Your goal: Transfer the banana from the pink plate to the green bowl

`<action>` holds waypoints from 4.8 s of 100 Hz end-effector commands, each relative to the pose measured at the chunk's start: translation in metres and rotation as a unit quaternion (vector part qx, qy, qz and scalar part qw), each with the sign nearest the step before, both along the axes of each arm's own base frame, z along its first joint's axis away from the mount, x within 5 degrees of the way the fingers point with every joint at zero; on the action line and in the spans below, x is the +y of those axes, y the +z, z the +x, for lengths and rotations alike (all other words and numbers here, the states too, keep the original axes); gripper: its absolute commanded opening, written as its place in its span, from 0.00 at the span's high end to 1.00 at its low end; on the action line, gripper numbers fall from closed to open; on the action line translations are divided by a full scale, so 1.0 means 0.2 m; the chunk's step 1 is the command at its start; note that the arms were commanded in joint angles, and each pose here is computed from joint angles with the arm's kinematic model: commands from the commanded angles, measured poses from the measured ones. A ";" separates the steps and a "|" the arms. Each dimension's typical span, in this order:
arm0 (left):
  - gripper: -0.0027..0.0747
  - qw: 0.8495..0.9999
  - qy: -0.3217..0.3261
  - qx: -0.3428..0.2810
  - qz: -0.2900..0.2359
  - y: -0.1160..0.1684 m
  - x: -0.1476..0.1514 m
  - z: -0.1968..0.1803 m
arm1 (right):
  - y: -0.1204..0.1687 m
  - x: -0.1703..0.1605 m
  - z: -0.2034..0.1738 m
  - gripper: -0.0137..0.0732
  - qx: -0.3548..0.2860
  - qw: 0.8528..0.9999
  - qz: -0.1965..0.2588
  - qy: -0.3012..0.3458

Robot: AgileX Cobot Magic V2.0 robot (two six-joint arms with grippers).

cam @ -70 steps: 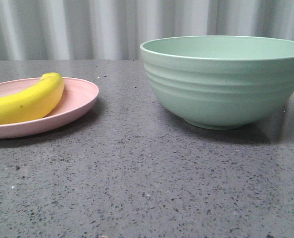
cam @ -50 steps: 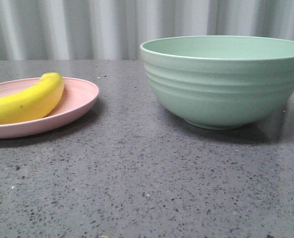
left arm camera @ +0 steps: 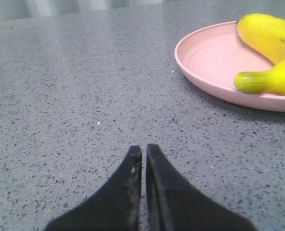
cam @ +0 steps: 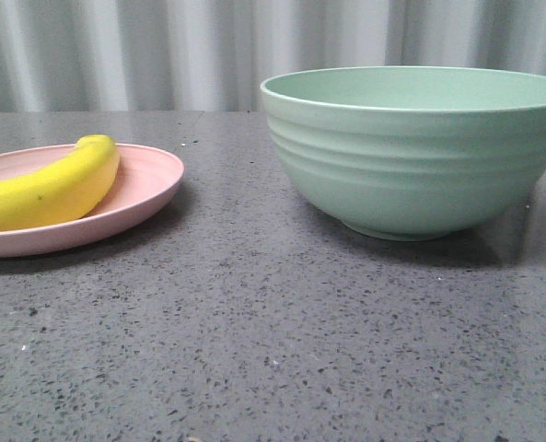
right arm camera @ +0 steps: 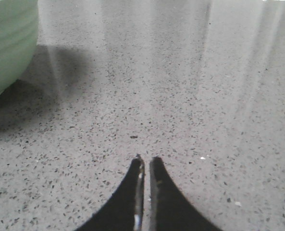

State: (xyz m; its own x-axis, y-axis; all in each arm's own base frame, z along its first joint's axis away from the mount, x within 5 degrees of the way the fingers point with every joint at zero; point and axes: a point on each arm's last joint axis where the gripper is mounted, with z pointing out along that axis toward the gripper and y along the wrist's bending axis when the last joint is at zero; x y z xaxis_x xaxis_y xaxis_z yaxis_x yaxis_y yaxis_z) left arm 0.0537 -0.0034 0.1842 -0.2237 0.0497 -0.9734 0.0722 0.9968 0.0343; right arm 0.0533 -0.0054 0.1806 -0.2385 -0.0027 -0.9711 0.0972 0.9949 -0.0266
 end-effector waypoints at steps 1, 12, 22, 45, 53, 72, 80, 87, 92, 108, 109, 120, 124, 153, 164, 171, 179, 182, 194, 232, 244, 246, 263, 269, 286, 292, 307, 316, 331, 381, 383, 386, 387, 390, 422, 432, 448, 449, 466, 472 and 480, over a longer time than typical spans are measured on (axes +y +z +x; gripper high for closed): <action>0.99 0.999 0.003 -0.042 -0.008 0.02 0.00 0.00 | -0.02 0.00 0.00 0.92 -0.014 1.000 -0.012 -0.002; 0.99 0.998 0.002 -0.057 -0.009 0.03 0.00 0.00 | -0.02 0.00 0.00 0.92 -0.014 1.000 -0.012 -0.002; 0.99 0.998 0.002 -0.065 -0.009 0.04 0.00 0.00 | -0.02 0.00 0.00 0.92 -0.013 1.000 -0.016 -0.003; 0.99 0.997 0.002 -0.077 -0.011 0.05 0.00 0.00 | 0.02 0.00 0.00 0.92 -0.058 0.998 -0.020 -0.003; 0.99 0.996 0.002 -0.084 -0.011 0.06 0.00 0.00 | 0.04 0.00 0.01 0.92 -0.076 0.997 -0.022 -0.003; 0.99 0.996 0.002 -0.092 -0.012 0.07 0.00 0.00 | 0.08 0.00 0.01 0.92 -0.117 0.993 -0.026 -0.003; 0.99 0.995 0.002 -0.098 -0.012 0.07 0.00 0.00 | 0.08 0.00 0.01 0.92 -0.119 0.993 -0.026 -0.003; 0.99 0.995 0.002 -0.098 -0.014 0.07 0.00 0.00 | 0.08 0.00 0.01 0.92 -0.119 0.993 -0.026 -0.003; 0.99 0.995 0.002 -0.097 -0.017 0.07 0.00 0.00 | 0.08 0.00 0.01 0.92 -0.119 0.993 -0.026 -0.003; 0.99 0.995 0.002 -0.097 -0.017 0.07 0.00 0.00 | 0.08 0.00 0.01 0.92 -0.119 0.993 -0.026 -0.003; 0.99 0.995 0.002 -0.097 -0.017 0.07 0.00 0.00 | 0.08 0.00 0.01 0.92 -0.119 0.993 -0.026 -0.003; 0.99 0.995 0.002 -0.097 -0.017 0.07 0.00 0.00 | 0.08 0.00 0.01 0.92 -0.118 0.993 -0.026 -0.003; 0.99 0.995 0.002 -0.097 -0.017 0.07 0.00 0.00 | 0.08 0.00 0.01 0.92 -0.118 0.993 -0.026 -0.003; 0.99 0.991 0.002 -0.111 -0.071 0.09 -0.01 0.00 | 0.08 0.00 0.01 0.92 -0.118 0.993 -0.026 -0.003; 0.99 0.990 0.003 -0.122 -0.073 0.10 0.00 0.00 | 0.08 0.00 0.01 0.92 -0.118 0.993 -0.026 -0.003; 0.99 0.990 0.003 -0.124 -0.073 0.10 0.00 0.00 | 0.08 0.00 0.01 0.92 -0.118 0.993 -0.026 -0.003; 0.99 0.990 0.003 -0.124 -0.073 0.10 0.00 0.00 | 0.08 0.00 0.01 0.92 -0.118 0.993 -0.026 -0.003; 0.99 0.990 0.003 -0.124 -0.072 0.10 0.00 0.00 | 0.08 0.00 0.01 0.92 -0.118 0.993 -0.026 -0.003; 0.99 0.990 0.003 -0.124 -0.070 0.10 0.00 0.00 | 0.08 0.00 0.01 0.92 -0.118 0.993 -0.026 -0.003; 0.99 0.991 0.002 -0.124 -0.053 0.10 0.00 0.00 | 0.08 0.00 0.01 0.92 -0.118 0.993 -0.026 -0.003; 0.99 0.988 0.001 -0.145 -0.052 0.12 0.00 0.00 | 0.09 0.00 0.01 0.92 -0.125 0.992 -0.015 -0.003; 0.99 0.987 0.001 -0.150 -0.052 0.13 0.00 0.00 | 0.09 0.00 0.01 0.92 -0.125 0.992 -0.013 -0.003; 0.99 0.983 0.000 -0.180 -0.044 0.25 0.00 -0.03 | 0.17 0.00 -0.01 0.92 -0.135 0.991 0.012 -0.002; 0.99 0.981 -0.001 -0.191 -0.045 0.32 0.00 -0.04 | 0.22 0.01 -0.02 0.92 -0.147 0.988 0.049 0.000; 0.99 0.976 -0.002 -0.211 -0.045 0.52 0.00 -0.04 | 0.37 0.02 -0.04 0.92 -0.132 0.989 0.059 0.008; 0.99 0.977 -0.002 -0.209 -0.045 0.58 0.00 -0.02 | 0.43 0.02 -0.03 0.92 -0.128 0.990 0.058 0.010; 0.99 0.980 -0.002 -0.192 -0.054 0.70 -0.01 0.05 | 0.54 0.02 0.02 0.91 -0.089 0.994 0.062 0.012; 0.99 0.982 -0.001 -0.182 -0.053 0.74 -0.01 0.10 | 0.59 0.02 0.07 0.91 -0.058 0.996 0.065 0.012; 0.99 0.988 0.001 -0.147 -0.050 0.72 -0.02 0.21 | 0.64 0.01 0.16 0.92 -0.026 0.997 0.069 0.009; 0.41 0.989 0.005 -0.135 -0.057 0.70 -0.02 0.31 | 0.60 -0.01 0.28 0.92 0.017 0.997 0.075 0.004; 0.41 0.990 0.004 -0.129 -0.059 0.70 -0.02 0.32 | 0.60 -0.01 0.28 0.92 0.017 0.997 0.075 0.004; 0.41 0.991 0.000 -0.123 -0.059 0.69 -0.03 0.33 | 0.60 -0.01 0.28 0.92 0.017 0.997 0.075 0.004; 0.41 0.991 -0.001 -0.120 -0.059 0.69 -0.03 0.33 | 0.60 -0.01 0.28 0.92 0.017 0.997 0.075 0.004; 0.41 0.992 -0.007 -0.109 -0.059 0.69 -0.04 0.34 | 0.60 -0.01 0.28 0.92 0.017 0.997 0.075 0.004; 0.41 0.988 -0.133 0.066 -0.038 0.66 -0.26 0.48 | 0.60 -0.01 0.28 0.92 0.014 0.997 0.074 0.003; 0.41 0.978 -0.174 0.113 -0.023 0.65 -0.35 0.52 | 0.60 -0.01 0.28 0.92 0.014 0.997 0.074 0.003; 0.41 0.964 -0.217 0.157 -0.006 0.63 -0.49 0.61 | 0.60 -0.01 0.28 0.92 0.014 0.997 0.074 0.003; 0.41 0.963 -0.217 0.160 -0.004 0.63 -0.50 0.61 | 0.60 -0.01 0.28 0.92 0.014 0.997 0.074 0.003; 0.41 0.952 -0.219 0.214 0.009 0.58 -0.58 0.73 | 0.60 -0.01 0.28 0.92 0.014 0.997 0.074 0.003; 0.41 0.949 -0.218 0.226 0.013 0.57 -0.60 0.76 | 0.60 -0.01 0.28 0.92 0.015 0.997 0.075 0.004; 0.41 0.944 -0.216 0.248 0.018 0.53 -0.62 0.80 | 0.60 -0.01 0.28 0.92 0.015 0.997 0.075 0.004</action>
State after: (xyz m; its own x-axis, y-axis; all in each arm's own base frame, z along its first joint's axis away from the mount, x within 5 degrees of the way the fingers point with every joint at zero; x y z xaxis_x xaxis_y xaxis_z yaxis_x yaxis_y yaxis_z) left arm 0.2042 -0.1199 0.2796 -0.6290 0.3016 -0.7165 0.4867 0.8714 -0.0605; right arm 0.1044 -0.0056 0.2822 -0.3660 0.1474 -0.9189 0.0899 0.9884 0.1227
